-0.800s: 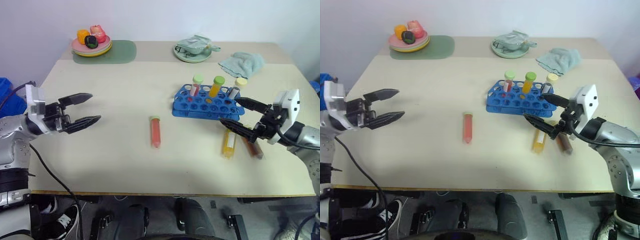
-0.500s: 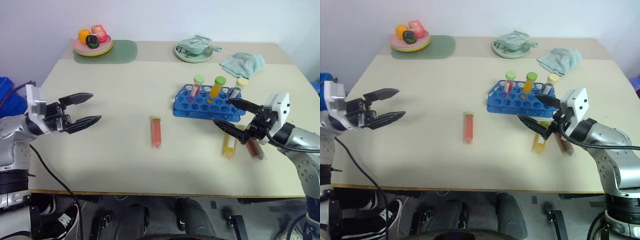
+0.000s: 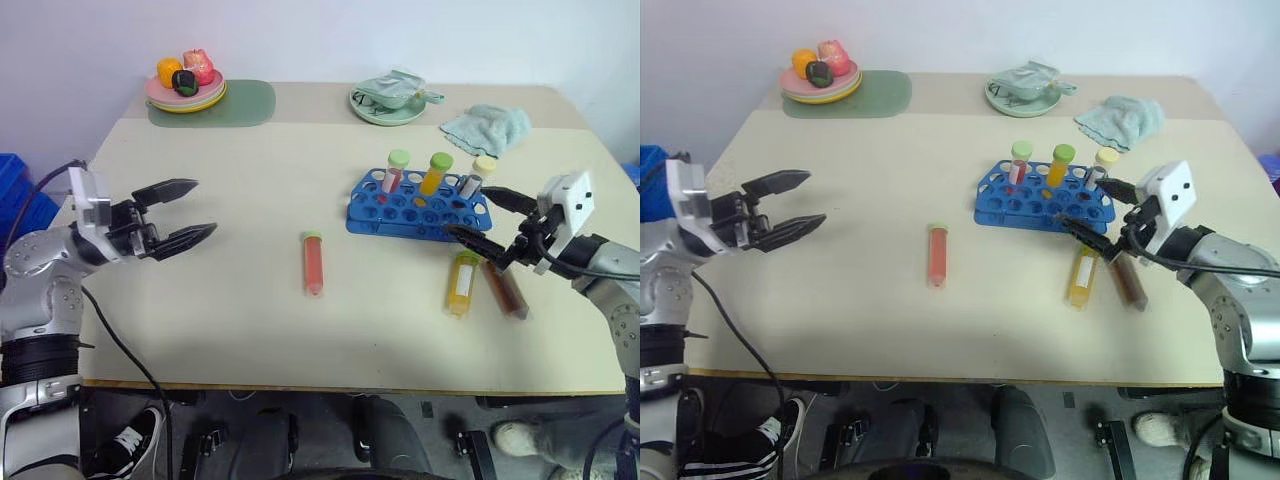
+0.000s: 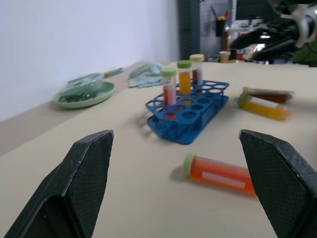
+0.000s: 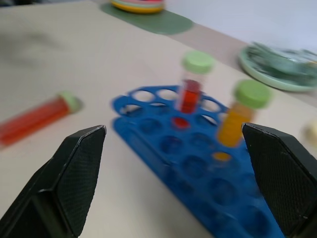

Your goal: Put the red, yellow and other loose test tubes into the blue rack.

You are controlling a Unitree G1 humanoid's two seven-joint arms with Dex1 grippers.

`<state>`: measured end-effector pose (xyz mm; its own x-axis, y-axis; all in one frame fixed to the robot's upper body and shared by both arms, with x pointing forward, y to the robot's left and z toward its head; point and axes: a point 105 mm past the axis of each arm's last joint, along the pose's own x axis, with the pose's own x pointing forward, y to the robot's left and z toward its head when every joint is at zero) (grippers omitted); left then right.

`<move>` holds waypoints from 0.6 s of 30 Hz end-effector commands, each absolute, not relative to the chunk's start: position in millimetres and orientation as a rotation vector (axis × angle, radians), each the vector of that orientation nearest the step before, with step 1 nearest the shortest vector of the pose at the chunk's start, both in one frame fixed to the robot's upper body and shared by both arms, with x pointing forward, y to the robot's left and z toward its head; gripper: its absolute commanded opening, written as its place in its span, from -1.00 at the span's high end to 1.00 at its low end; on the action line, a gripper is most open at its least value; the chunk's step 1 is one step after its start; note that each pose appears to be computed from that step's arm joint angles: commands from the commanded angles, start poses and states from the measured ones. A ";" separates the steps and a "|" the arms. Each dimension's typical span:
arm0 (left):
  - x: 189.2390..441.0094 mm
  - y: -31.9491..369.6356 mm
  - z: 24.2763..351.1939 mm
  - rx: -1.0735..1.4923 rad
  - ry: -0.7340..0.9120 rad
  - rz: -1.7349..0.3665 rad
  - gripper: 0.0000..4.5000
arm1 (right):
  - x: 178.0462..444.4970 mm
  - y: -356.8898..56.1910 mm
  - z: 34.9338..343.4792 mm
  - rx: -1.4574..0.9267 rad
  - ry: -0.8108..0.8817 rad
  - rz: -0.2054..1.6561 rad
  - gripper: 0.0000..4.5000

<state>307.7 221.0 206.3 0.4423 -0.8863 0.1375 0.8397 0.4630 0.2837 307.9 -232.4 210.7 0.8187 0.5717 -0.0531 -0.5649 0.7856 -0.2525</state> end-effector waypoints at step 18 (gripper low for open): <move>309.3 171.0 196.4 0.273 -0.349 -1.305 -0.85 | 278.0 -318.3 199.1 -0.193 0.617 0.179 -1.00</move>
<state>309.0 173.7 189.2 0.2356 -0.9673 0.0934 0.9050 0.2534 0.3417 281.7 -316.9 190.7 0.8066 0.1214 -0.5785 -0.2504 0.9567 -0.1484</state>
